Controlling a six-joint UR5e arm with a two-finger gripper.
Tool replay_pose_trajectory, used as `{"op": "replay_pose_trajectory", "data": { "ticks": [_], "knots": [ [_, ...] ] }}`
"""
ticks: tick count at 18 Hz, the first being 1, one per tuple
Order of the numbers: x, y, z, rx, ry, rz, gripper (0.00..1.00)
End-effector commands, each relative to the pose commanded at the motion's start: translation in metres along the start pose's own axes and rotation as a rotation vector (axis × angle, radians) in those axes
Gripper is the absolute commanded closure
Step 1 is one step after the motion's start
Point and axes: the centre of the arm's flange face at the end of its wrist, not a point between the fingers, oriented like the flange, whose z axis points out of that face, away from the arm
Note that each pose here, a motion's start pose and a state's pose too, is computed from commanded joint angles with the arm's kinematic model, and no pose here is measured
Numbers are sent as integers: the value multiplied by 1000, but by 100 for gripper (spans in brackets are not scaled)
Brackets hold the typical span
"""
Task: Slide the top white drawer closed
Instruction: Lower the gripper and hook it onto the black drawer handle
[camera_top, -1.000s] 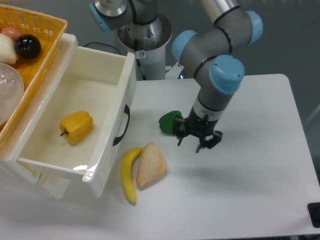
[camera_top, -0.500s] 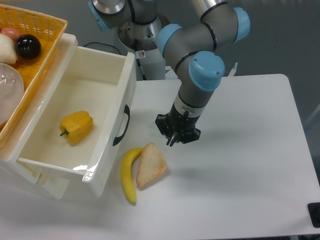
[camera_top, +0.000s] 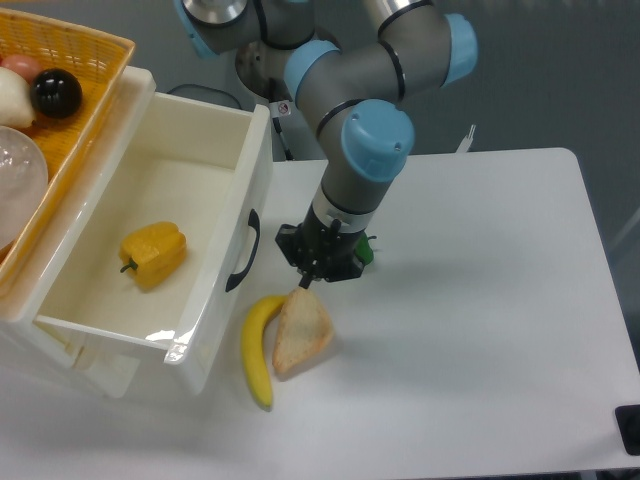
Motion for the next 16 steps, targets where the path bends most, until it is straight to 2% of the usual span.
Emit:
{"op": "replay_pose_trajectory", "data": {
  "ticks": [4,8,16],
  "knots": [
    [3,0,-4,18,17,0,90],
    [8,0,-4,26,87,-23,90],
    [12,2,-6,20,127,-38,90]
  ]
}}
